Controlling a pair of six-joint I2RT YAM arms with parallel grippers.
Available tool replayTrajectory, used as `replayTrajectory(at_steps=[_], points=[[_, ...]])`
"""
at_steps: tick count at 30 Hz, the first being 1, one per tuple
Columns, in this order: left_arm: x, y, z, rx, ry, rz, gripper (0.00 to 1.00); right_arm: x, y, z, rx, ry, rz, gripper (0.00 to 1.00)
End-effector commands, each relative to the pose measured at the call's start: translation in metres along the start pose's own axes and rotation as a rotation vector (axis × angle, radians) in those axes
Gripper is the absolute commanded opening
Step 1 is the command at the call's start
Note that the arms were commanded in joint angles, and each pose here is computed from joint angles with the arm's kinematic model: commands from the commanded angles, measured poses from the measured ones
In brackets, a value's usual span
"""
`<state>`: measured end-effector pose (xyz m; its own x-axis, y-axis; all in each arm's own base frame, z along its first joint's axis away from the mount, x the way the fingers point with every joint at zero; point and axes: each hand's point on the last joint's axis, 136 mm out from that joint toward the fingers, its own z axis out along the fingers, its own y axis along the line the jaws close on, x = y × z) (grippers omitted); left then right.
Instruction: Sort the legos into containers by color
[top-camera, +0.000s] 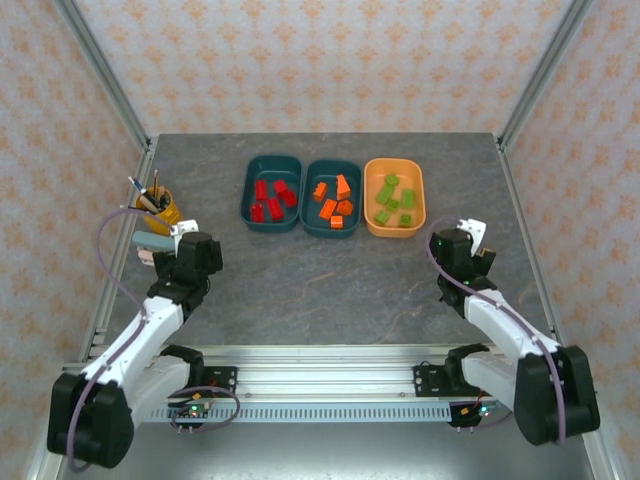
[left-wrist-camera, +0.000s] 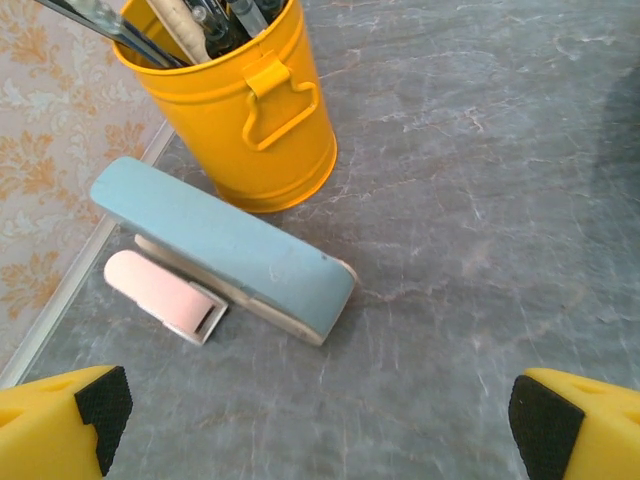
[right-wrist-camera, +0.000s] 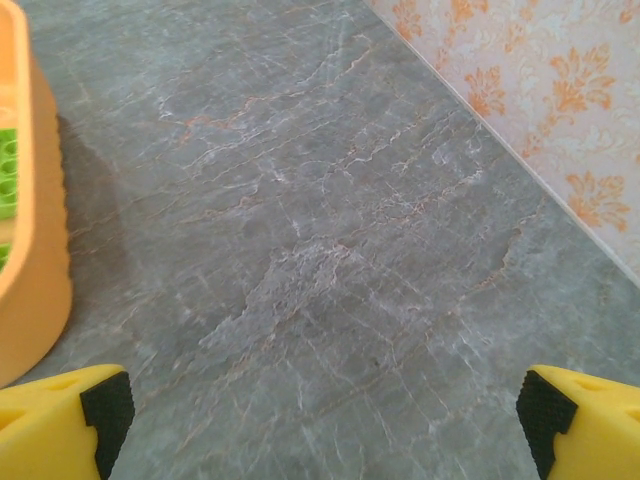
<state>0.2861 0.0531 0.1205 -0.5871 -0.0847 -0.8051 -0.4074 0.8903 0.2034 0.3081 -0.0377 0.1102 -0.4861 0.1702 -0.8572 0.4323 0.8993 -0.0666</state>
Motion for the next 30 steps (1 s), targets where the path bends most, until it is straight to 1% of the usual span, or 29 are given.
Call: replayTrajectory(at_steps=[1,2,3,6,9,11,13,14,16,17,18,19,20,21,22,30], points=[[-0.032,-0.014,0.018,0.055,-0.139,-0.071,1.0,-0.022,0.012,0.017,-0.068,-0.115,0.059,1.0],[-0.035,-0.017,0.023,0.062,-0.147,-0.076,1.0,-0.025,0.012,0.021,-0.072,-0.123,0.065,1.0],[-0.036,-0.019,0.03,0.064,-0.15,-0.081,1.0,-0.023,0.016,0.029,-0.088,-0.097,0.054,1.0],[-0.044,-0.028,0.047,0.092,-0.168,-0.109,1.0,-0.037,0.024,0.041,-0.135,-0.149,0.093,1.0],[-0.054,-0.037,0.061,0.114,-0.189,-0.11,1.0,-0.044,0.032,0.056,-0.158,-0.161,0.067,1.0],[-0.057,-0.039,0.07,0.113,-0.199,-0.121,1.0,-0.036,0.034,0.067,-0.175,-0.128,0.07,1.0],[-0.053,-0.041,0.08,0.112,-0.189,-0.125,1.0,-0.026,0.037,0.07,-0.201,-0.152,0.072,1.0],[-0.051,-0.047,0.081,0.141,-0.176,-0.104,1.0,-0.024,0.038,0.07,-0.214,-0.175,0.073,1.0],[-0.049,-0.057,0.079,0.179,-0.209,-0.075,1.0,-0.021,0.039,0.069,-0.216,-0.15,0.061,1.0],[-0.046,-0.056,0.077,0.181,-0.231,-0.086,1.0,-0.023,0.039,0.07,-0.216,-0.163,0.064,1.0],[-0.042,-0.052,0.077,0.17,-0.268,-0.113,1.0,-0.022,0.037,0.072,-0.198,-0.144,0.065,0.99],[-0.039,-0.05,0.077,0.163,-0.279,-0.117,1.0,-0.023,0.037,0.073,-0.193,-0.14,0.064,0.99],[-0.036,-0.05,0.078,0.157,-0.241,-0.112,1.0,-0.023,0.037,0.072,-0.196,-0.15,0.066,0.99],[-0.04,-0.051,0.078,0.157,-0.265,-0.11,1.0,-0.022,0.037,0.072,-0.194,-0.141,0.064,0.99],[-0.037,-0.051,0.078,0.156,-0.251,-0.105,1.0,-0.023,0.037,0.072,-0.195,-0.146,0.065,0.99],[-0.04,-0.054,0.077,0.148,-0.254,-0.086,1.0,-0.022,0.039,0.072,-0.195,-0.143,0.052,0.99]])
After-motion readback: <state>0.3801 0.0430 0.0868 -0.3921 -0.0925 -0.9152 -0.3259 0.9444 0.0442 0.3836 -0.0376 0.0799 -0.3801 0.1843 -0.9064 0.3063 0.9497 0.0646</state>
